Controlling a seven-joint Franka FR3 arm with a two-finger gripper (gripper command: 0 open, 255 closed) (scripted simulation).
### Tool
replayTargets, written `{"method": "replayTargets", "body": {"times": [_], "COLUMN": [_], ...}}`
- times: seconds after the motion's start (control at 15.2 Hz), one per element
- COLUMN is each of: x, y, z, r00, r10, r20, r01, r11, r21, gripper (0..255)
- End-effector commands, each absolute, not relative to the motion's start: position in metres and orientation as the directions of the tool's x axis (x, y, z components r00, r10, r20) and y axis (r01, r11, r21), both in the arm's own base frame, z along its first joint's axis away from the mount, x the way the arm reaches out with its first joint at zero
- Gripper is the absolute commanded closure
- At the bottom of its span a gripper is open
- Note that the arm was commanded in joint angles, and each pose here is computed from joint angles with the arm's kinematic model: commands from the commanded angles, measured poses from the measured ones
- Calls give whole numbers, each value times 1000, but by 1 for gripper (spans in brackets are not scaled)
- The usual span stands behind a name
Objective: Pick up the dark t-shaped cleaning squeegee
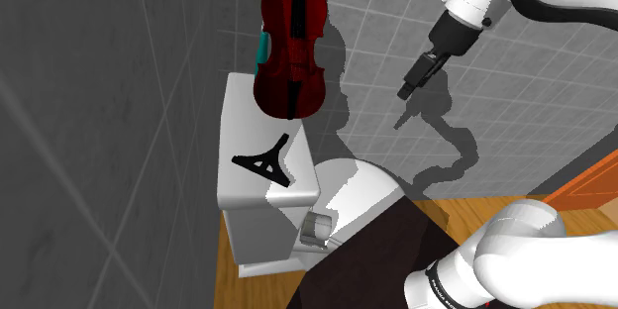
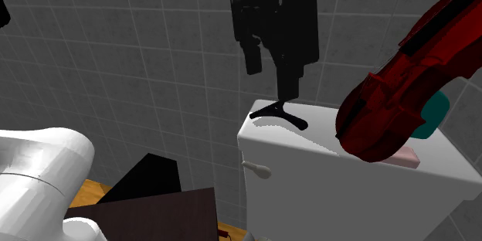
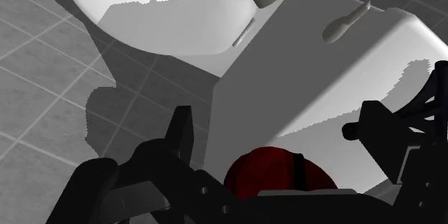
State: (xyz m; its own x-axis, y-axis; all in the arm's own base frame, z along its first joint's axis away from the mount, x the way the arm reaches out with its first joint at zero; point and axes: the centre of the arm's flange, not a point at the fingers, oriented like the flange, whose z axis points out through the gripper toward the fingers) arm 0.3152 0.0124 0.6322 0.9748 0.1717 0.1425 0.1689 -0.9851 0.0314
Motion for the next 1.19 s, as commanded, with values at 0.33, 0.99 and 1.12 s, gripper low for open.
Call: {"method": "replayTargets", "body": {"times": [0.33, 0.99, 1.12], "x": [336, 380, 389], "y": [69, 179, 200], "z": [600, 533, 519], "r00": [981, 991, 993], "r10": [152, 111, 103], "r20": [120, 74, 65], "r01": [148, 108, 100], "r11": [-988, -993, -994], "r21": [35, 44, 46], "gripper": [0, 0, 0]}}
